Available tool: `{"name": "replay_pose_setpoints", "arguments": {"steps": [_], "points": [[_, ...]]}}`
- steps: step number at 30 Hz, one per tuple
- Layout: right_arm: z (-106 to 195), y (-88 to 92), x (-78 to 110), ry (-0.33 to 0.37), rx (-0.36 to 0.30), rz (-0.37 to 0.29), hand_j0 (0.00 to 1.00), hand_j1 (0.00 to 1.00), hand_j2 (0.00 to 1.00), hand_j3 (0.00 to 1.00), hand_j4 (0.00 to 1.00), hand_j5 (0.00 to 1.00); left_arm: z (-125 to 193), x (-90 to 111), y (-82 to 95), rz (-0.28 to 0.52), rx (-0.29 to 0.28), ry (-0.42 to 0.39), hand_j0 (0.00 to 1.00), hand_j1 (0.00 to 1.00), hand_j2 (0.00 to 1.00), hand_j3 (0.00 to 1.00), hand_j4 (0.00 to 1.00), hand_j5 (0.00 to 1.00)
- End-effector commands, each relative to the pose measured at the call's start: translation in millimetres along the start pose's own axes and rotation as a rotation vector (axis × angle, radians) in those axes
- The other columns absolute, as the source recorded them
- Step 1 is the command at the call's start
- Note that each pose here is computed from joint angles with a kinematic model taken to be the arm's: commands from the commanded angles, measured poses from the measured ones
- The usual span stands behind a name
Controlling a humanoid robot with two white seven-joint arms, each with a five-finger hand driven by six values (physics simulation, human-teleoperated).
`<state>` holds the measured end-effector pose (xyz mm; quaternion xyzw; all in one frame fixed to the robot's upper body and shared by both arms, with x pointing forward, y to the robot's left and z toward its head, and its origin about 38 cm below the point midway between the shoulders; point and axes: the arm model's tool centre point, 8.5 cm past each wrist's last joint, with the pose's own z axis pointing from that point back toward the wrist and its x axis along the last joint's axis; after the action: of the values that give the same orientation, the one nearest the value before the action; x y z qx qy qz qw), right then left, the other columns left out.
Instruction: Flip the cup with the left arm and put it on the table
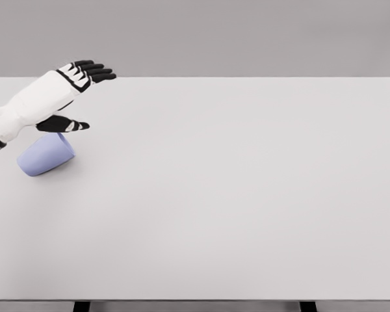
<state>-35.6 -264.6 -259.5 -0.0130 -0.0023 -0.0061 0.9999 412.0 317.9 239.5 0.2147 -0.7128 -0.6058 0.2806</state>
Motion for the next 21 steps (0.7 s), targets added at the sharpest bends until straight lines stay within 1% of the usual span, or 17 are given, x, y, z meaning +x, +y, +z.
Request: {"name": "replay_pose_setpoints", "arguments": {"steps": [1, 4, 6, 7, 9, 10, 11, 16, 18, 19, 20, 21], "points": [[0, 0.0, -0.1, 0.0, 0.0, 0.0, 1.0, 1.0, 1.0, 1.0, 1.0, 1.0, -2, 4, -3.3, 0.008, -0.01, -0.013, 1.0, 1.0, 1.0, 1.0, 1.0, 1.0], [0, 0.0, -0.1, 0.0, 0.0, 0.0, 1.0, 1.0, 1.0, 1.0, 1.0, 1.0, -2, 5, -3.1, 0.014, 0.001, -0.018, 1.0, 1.0, 1.0, 1.0, 1.0, 1.0], [0, 0.0, -0.1, 0.0, 0.0, 0.0, 1.0, 1.0, 1.0, 1.0, 1.0, 1.0, -7, 25, 1.0, 0.009, 0.017, -0.075, 1.0, 1.0, 1.0, 1.0, 1.0, 1.0], [0, 0.0, -0.1, 0.0, 0.0, 0.0, 1.0, 1.0, 1.0, 1.0, 1.0, 1.0, -6, 27, -1.3, 0.015, 0.016, -0.078, 1.0, 1.0, 1.0, 1.0, 1.0, 1.0], [0, 0.0, -0.1, 0.0, 0.0, 0.0, 1.0, 1.0, 1.0, 1.0, 1.0, 1.0, -6, 28, -2.1, 0.054, 0.027, -0.086, 1.0, 1.0, 1.0, 1.0, 1.0, 1.0], [0, 0.0, -0.1, 0.0, 0.0, 0.0, 1.0, 1.0, 1.0, 1.0, 1.0, 1.0, -6, 29, -3.1, 0.07, 0.02, -0.095, 1.0, 1.0, 1.0, 1.0, 1.0, 1.0], [0, 0.0, -0.1, 0.0, 0.0, 0.0, 1.0, 1.0, 1.0, 1.0, 1.0, 1.0, -3, 27, -0.7, 0.064, 0.012, -0.091, 1.0, 1.0, 1.0, 1.0, 1.0, 1.0], [0, 0.0, -0.1, 0.0, 0.0, 0.0, 1.0, 1.0, 1.0, 1.0, 1.0, 1.0, 3, 21, 8.6, 0.07, 0.014, -0.08, 1.0, 1.0, 1.0, 1.0, 1.0, 1.0], [0, 0.0, -0.1, 0.0, 0.0, 0.0, 1.0, 1.0, 1.0, 1.0, 1.0, 1.0, 9, 16, 12.6, 0.055, -0.014, -0.032, 1.0, 1.0, 1.0, 1.0, 1.0, 1.0], [0, 0.0, -0.1, 0.0, 0.0, 0.0, 1.0, 1.0, 1.0, 1.0, 1.0, 1.0, 11, 18, 16.0, 0.061, -0.017, -0.036, 1.0, 1.0, 1.0, 1.0, 1.0, 1.0], [0, 0.0, -0.1, 0.0, 0.0, 0.0, 1.0, 1.0, 1.0, 1.0, 1.0, 1.0, 16, 15, 18.6, 0.098, -0.023, -0.018, 1.0, 1.0, 1.0, 1.0, 1.0, 1.0], [0, 0.0, -0.1, 0.0, 0.0, 0.0, 1.0, 1.0, 1.0, 1.0, 1.0, 1.0, 21, 11, 17.7, 0.154, -0.04, 0.014, 1.0, 1.0, 1.0, 1.0, 1.0, 1.0]]}}
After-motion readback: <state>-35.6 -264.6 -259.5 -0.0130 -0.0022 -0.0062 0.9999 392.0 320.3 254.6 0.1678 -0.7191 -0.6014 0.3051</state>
